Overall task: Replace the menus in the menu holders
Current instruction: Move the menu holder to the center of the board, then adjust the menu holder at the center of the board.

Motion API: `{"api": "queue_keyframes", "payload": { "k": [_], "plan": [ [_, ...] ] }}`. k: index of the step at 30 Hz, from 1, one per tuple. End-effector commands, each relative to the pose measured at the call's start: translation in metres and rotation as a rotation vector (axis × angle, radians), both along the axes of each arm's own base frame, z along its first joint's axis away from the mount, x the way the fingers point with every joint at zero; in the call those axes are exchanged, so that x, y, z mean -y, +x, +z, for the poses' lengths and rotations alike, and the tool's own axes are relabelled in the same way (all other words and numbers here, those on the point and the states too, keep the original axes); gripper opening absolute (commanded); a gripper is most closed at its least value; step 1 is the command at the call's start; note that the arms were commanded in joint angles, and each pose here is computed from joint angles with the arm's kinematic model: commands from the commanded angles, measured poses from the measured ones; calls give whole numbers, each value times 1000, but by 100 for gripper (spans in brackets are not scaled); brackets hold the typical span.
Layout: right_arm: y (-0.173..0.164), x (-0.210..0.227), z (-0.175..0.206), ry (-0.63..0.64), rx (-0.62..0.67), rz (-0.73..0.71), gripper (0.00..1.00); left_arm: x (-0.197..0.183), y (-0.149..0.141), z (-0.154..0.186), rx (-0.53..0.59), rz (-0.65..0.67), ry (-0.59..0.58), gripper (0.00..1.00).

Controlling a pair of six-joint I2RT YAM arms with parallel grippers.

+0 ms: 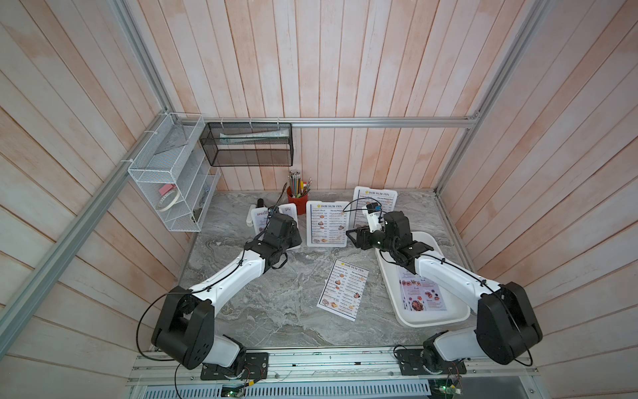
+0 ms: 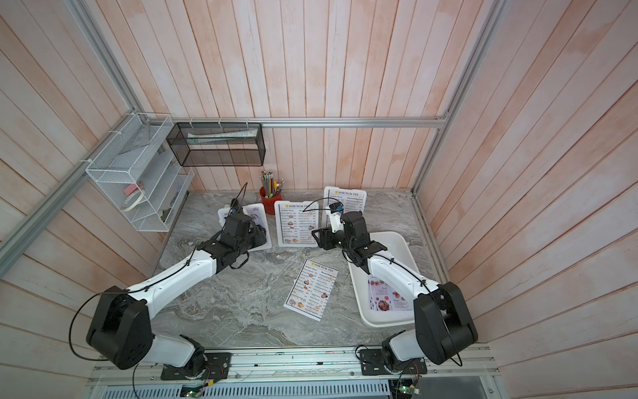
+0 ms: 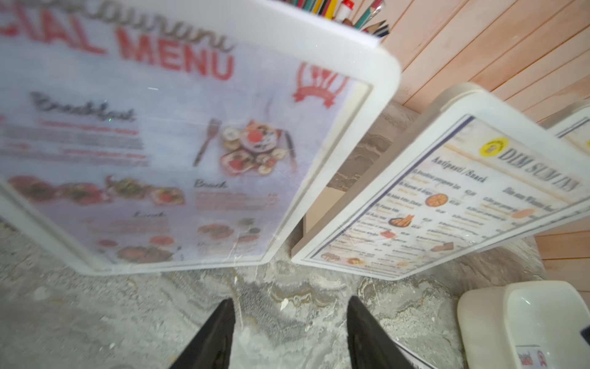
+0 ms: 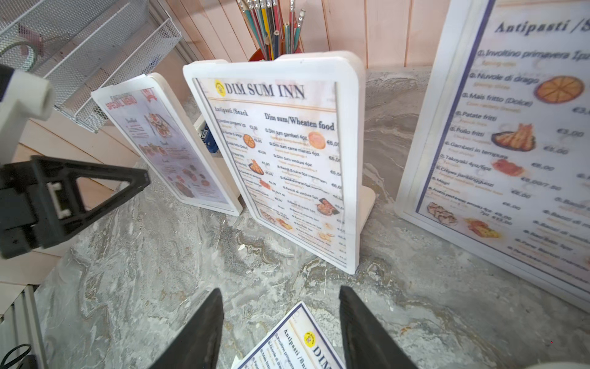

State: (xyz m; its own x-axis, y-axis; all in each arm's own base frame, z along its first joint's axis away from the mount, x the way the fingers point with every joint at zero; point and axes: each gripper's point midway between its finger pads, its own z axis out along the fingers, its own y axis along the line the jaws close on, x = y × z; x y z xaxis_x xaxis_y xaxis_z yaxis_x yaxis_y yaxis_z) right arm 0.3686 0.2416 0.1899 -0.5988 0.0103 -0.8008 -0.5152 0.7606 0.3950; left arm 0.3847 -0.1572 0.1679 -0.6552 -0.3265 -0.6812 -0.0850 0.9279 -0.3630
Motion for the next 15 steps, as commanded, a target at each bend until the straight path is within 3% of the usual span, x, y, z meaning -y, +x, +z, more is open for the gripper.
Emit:
{"api": "queue_keyframes", "payload": {
  "k": [1,8,15],
  "plan": [
    [12,-7,-5,-3,28,25,60,-23,-28,-18,-103,3,28,64],
    [31,-9,-15,-15,32,21,62,-52,-51,-21,-151,17,40,69],
    [46,-10,-19,13,53,42,63,-46,-62,-18,-170,-36,6,70]
  ]
}}
